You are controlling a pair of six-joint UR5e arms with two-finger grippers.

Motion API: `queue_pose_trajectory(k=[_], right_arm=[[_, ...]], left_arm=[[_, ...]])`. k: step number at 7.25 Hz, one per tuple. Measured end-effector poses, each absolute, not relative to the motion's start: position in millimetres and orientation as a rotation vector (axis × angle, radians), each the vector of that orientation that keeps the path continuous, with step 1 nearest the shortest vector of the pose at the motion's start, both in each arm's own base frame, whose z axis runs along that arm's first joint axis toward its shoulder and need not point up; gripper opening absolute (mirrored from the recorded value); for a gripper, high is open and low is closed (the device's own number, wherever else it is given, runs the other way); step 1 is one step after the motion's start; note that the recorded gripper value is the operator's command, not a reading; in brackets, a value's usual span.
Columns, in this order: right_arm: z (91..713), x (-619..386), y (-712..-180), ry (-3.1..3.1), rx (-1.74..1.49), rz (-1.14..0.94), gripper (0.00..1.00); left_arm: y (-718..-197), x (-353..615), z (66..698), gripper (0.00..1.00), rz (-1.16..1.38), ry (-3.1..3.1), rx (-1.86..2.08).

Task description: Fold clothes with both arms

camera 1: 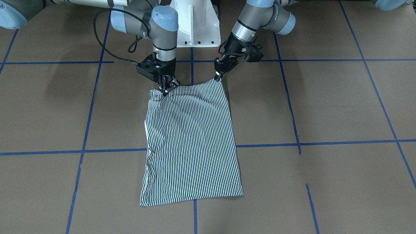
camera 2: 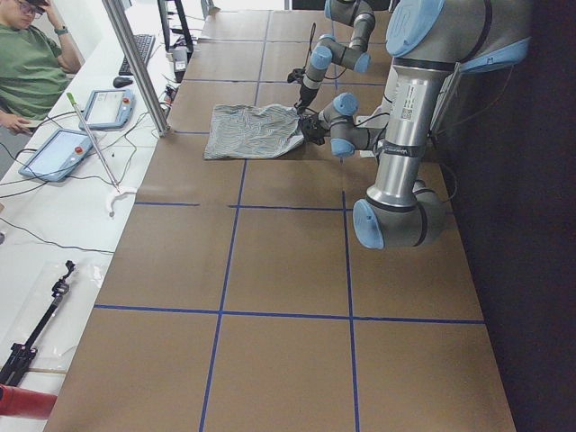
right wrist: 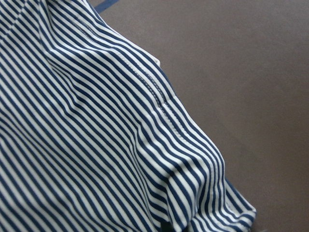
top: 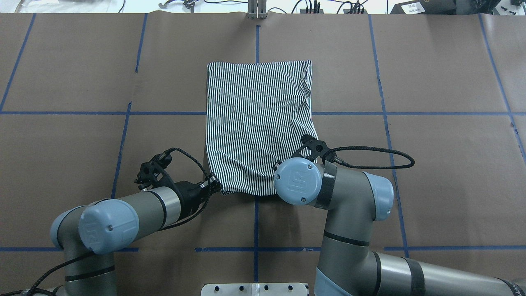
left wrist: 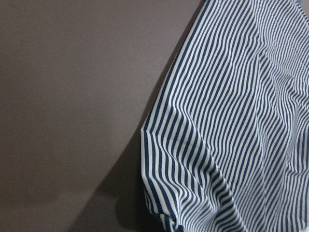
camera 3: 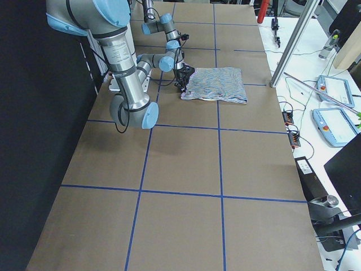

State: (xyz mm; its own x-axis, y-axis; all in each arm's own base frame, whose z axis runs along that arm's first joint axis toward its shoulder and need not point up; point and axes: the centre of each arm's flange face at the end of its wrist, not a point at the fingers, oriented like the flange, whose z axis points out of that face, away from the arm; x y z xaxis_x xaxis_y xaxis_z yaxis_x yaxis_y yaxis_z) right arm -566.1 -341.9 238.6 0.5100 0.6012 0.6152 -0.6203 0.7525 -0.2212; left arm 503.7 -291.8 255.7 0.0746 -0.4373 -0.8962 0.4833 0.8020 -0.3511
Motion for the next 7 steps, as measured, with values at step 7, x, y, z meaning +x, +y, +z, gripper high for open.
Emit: queue_pose_trajectory(k=[7], right_arm=[[132,-444,-267,-0.843,-0.016,0.668,0.00]], left_arm=[[-249,383,142,0.00,-0.629,1.263,-0.023]])
